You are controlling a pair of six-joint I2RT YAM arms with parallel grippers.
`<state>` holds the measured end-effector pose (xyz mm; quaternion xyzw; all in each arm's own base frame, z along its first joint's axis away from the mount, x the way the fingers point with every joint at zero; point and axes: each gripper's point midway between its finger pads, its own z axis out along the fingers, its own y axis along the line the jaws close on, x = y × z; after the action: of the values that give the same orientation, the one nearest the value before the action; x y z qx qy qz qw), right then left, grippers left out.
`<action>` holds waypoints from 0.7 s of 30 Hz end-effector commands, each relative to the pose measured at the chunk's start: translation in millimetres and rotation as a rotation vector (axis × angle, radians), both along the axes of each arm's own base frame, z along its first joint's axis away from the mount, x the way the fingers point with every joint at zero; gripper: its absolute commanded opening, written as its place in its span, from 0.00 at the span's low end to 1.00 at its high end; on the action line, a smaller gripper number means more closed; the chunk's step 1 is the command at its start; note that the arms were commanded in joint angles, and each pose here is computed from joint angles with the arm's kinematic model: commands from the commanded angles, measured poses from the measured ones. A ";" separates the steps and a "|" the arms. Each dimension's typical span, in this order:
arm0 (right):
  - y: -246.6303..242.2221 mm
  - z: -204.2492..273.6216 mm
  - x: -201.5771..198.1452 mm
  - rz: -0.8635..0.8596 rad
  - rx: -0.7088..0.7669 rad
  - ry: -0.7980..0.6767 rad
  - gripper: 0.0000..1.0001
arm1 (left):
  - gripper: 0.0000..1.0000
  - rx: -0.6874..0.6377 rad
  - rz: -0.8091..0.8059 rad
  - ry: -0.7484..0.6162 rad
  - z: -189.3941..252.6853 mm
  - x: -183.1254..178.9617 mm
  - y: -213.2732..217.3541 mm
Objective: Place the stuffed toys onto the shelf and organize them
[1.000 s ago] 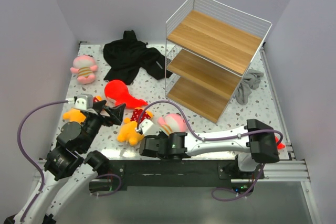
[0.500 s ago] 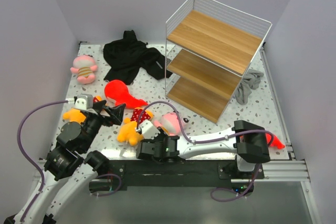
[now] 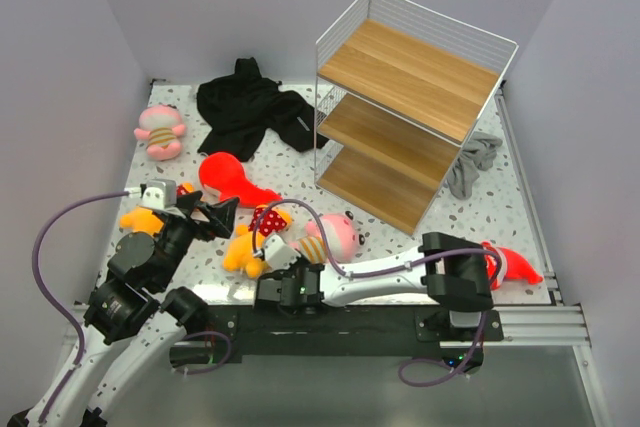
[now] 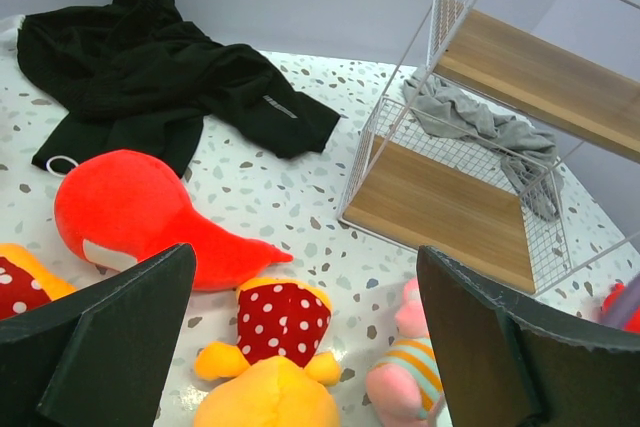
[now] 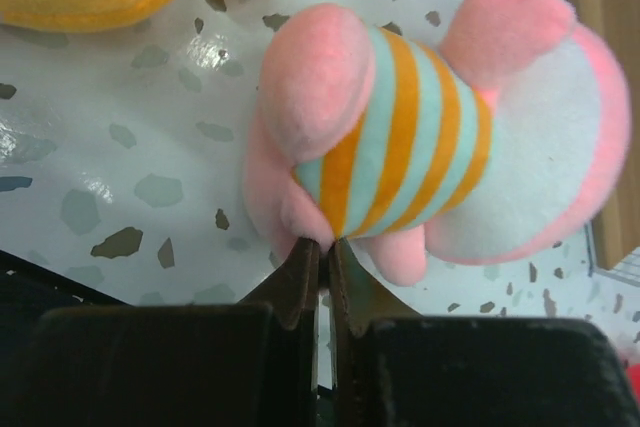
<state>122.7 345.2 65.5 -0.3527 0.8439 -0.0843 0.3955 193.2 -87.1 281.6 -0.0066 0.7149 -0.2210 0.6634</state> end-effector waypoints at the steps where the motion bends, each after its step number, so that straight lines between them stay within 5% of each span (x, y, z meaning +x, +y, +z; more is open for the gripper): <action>1: -3.3 87.7 9.2 0.012 0.067 -0.128 0.00 | 0.97 -0.039 0.027 -0.045 16.7 -1.8 6.4; 10: -25.0 215.6 6.8 0.243 -0.047 -0.168 0.00 | 0.97 -0.023 0.027 -0.025 12.7 1.3 4.5; 16: -31.3 328.5 5.6 0.360 0.052 -0.227 0.00 | 0.97 -0.040 0.036 -0.048 16.7 -1.3 8.0; 21: -41.2 419.7 16.3 0.480 0.176 -0.441 0.00 | 0.97 -0.040 0.036 -0.046 16.4 -1.1 7.8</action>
<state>127.9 335.4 438.3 -0.4183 0.7136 0.0627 0.5584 193.2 -82.1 283.7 -0.0166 0.7111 -0.2153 0.6691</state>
